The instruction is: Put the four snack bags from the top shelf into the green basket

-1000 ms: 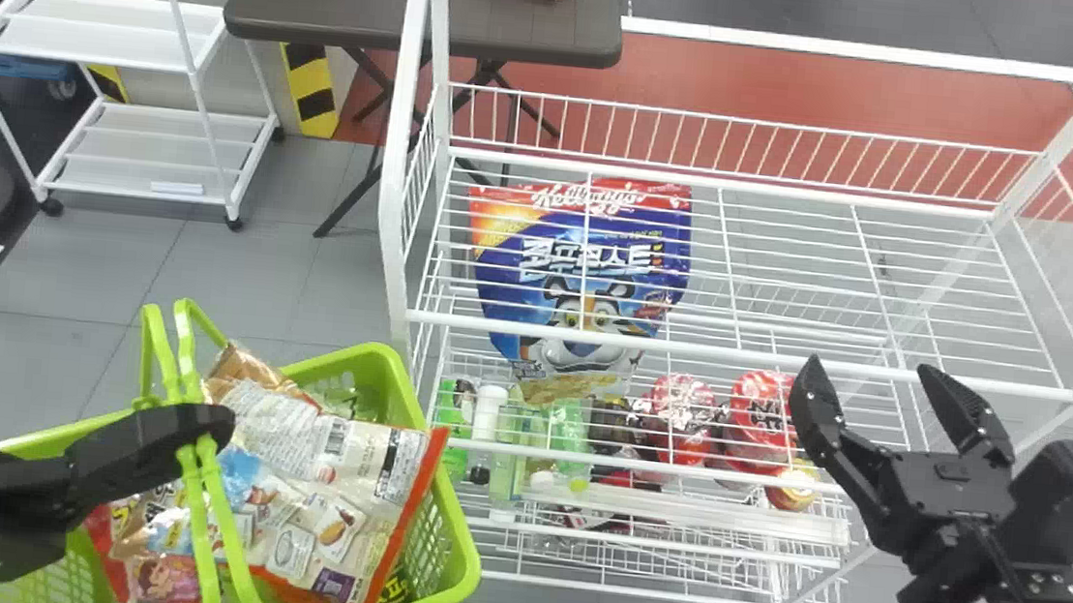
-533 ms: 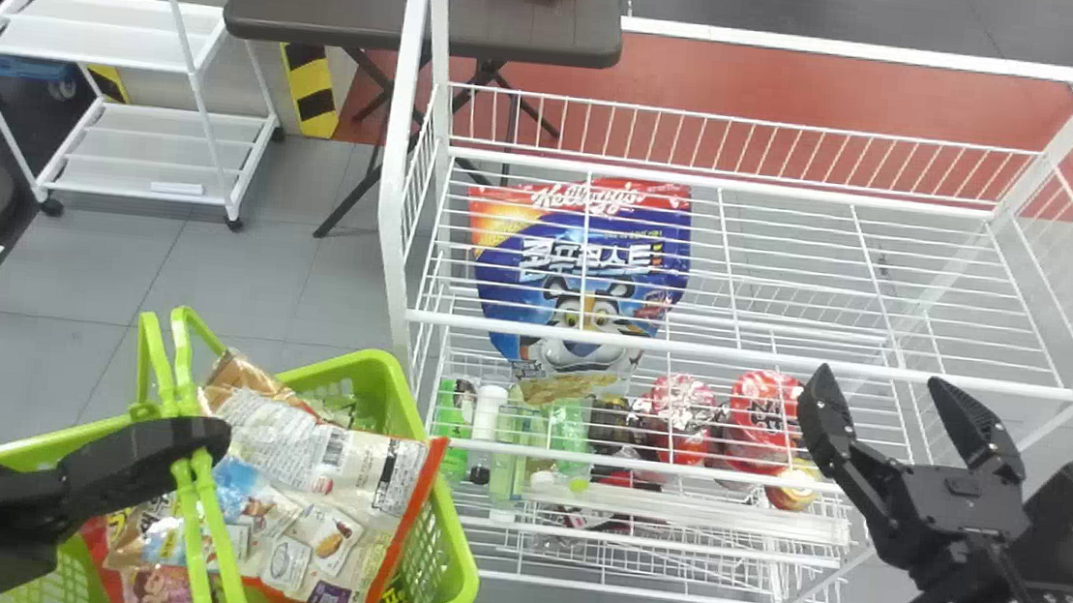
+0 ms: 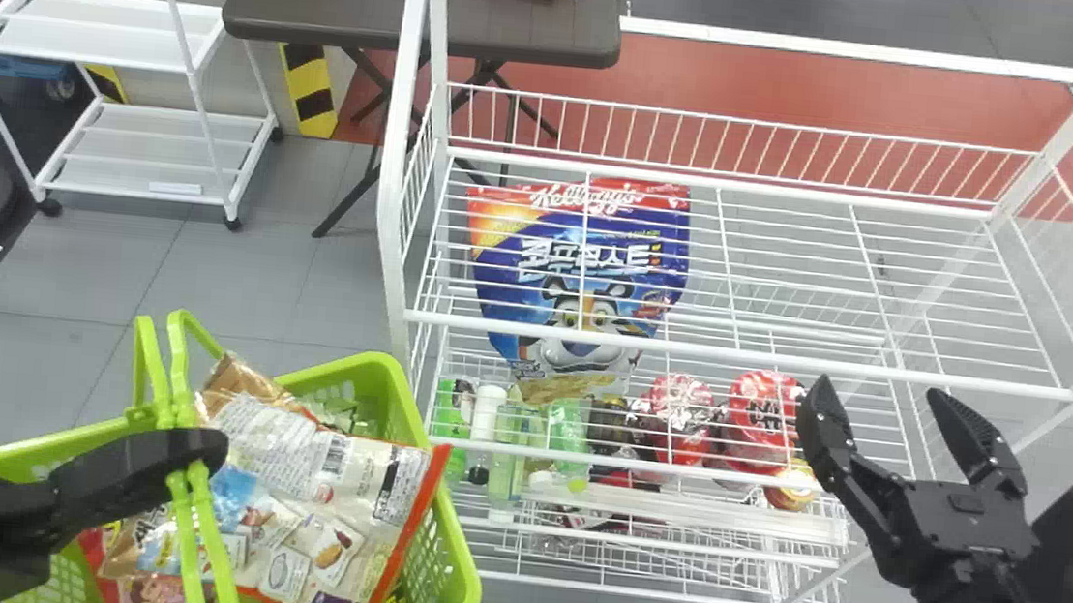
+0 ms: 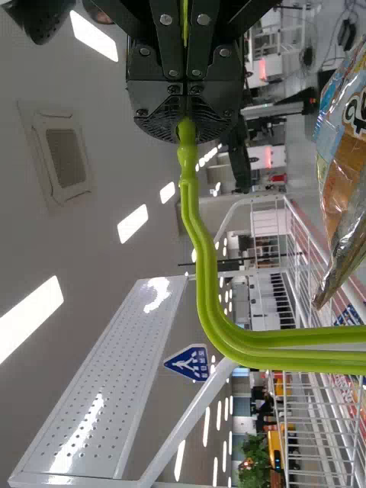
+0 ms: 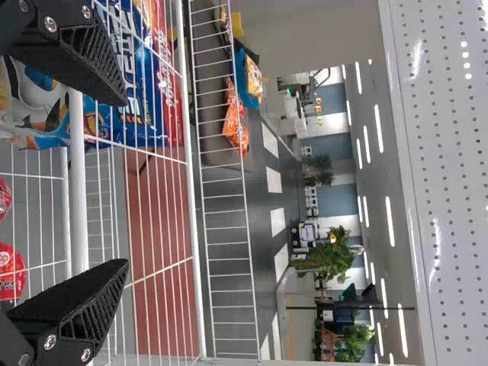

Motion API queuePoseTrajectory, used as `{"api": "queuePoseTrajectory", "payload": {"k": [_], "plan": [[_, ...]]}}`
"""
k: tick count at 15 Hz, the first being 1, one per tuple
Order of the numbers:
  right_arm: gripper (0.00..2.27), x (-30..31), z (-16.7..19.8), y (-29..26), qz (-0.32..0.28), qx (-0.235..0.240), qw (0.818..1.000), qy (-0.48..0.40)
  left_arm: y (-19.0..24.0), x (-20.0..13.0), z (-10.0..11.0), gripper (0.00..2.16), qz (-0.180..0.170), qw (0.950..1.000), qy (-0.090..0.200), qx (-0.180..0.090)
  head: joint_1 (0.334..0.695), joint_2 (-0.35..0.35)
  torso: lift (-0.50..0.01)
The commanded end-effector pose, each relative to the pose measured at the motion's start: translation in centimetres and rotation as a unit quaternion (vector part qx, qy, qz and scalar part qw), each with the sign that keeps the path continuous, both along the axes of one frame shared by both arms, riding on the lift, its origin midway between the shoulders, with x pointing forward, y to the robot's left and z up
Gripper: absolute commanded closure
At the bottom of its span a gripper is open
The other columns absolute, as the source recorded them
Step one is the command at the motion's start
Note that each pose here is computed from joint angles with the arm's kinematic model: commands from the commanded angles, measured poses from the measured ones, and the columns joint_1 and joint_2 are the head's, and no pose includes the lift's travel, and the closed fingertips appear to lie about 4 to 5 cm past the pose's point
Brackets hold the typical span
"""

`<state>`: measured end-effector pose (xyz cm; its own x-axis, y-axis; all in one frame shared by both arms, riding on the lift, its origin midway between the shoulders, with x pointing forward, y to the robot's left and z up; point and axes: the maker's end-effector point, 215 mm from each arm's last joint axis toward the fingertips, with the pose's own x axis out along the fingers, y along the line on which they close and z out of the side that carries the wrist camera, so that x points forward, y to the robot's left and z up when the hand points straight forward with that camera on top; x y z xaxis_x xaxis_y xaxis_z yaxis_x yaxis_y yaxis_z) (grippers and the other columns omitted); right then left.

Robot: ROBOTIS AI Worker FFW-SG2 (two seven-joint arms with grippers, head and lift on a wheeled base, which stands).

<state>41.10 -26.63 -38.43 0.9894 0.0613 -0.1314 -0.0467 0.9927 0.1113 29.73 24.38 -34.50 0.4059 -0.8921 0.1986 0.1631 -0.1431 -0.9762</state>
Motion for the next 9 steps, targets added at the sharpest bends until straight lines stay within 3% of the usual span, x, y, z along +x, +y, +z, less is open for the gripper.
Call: {"api": "queuePoseTrajectory", "payload": {"k": [1, 9], "plan": [[0.07, -0.1, -0.2, -0.4, -0.006, 0.003, 1.0, 0.0, -0.1, -0.1, 0.1, 2.15, 0.0, 1.0, 0.0, -0.007, 0.695, -0.036, 0.0], [0.07, 0.4, 0.3, -1.6, -0.022, 0.005, 0.999, -0.028, 0.3, 0.0, -0.6, 2.15, 0.008, 0.9999, 0.009, -0.005, 0.695, -0.059, 0.0]]}}
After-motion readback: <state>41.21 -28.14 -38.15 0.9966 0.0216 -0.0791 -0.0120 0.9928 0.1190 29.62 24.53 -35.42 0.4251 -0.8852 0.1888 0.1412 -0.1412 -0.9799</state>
